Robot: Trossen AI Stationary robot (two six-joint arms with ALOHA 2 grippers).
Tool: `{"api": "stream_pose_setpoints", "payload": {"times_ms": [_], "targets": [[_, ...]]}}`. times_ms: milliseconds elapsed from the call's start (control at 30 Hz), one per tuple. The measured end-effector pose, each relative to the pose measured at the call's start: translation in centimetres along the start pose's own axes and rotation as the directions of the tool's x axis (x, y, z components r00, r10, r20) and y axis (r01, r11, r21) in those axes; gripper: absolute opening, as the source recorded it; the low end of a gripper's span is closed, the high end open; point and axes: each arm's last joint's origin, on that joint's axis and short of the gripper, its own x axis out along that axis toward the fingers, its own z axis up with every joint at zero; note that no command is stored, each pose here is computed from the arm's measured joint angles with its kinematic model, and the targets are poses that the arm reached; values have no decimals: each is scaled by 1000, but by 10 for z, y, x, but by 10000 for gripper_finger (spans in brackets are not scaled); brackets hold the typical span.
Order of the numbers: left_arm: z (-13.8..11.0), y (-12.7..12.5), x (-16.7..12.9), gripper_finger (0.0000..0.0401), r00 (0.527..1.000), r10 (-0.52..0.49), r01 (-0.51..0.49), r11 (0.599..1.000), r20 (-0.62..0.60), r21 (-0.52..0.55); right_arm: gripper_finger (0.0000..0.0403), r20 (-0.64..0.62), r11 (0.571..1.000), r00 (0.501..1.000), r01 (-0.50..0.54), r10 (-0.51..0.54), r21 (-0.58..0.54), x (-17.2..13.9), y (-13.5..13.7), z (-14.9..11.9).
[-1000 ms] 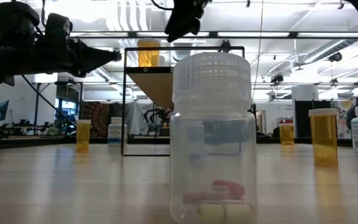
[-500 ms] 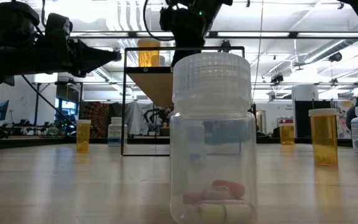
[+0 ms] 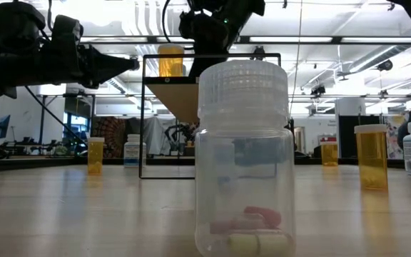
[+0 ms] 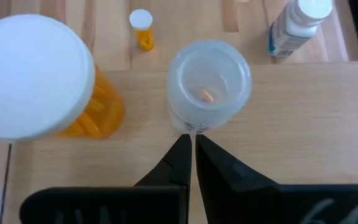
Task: Pick and place medicine bottles onto shelf by color
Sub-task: Put the top transparent pill bottle on the shelf, then put the middle small orange pill bottle on the shelf
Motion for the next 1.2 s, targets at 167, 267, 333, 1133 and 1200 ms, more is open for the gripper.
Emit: {"api": "stream_pose_setpoints", "payload": {"times_ms": [167, 267, 333, 1133, 1200], "targets": [[0, 0, 0, 2, 1000, 0, 0, 1000, 0, 0, 13, 2, 1000, 1000, -5, 5, 0, 0, 0, 0], [0, 0, 0, 2, 1000, 0, 0, 1000, 0, 0, 13, 1, 1000, 1000, -5, 5, 0, 0, 0, 0], [0, 0, 0, 2, 1000, 0, 0, 1000, 0, 0, 13, -4, 1000, 1000, 1, -1, -6, -5, 1, -1], [-3, -1, 0, 2, 1000, -6, 6, 1000, -31, -5, 13, 390, 964, 881, 237, -267, 125, -102, 37, -117], [-3, -1, 0, 2, 1000, -6, 6, 1000, -30, -5, 13, 411, 958, 866, 242, -285, 153, -112, 45, -125]]}}
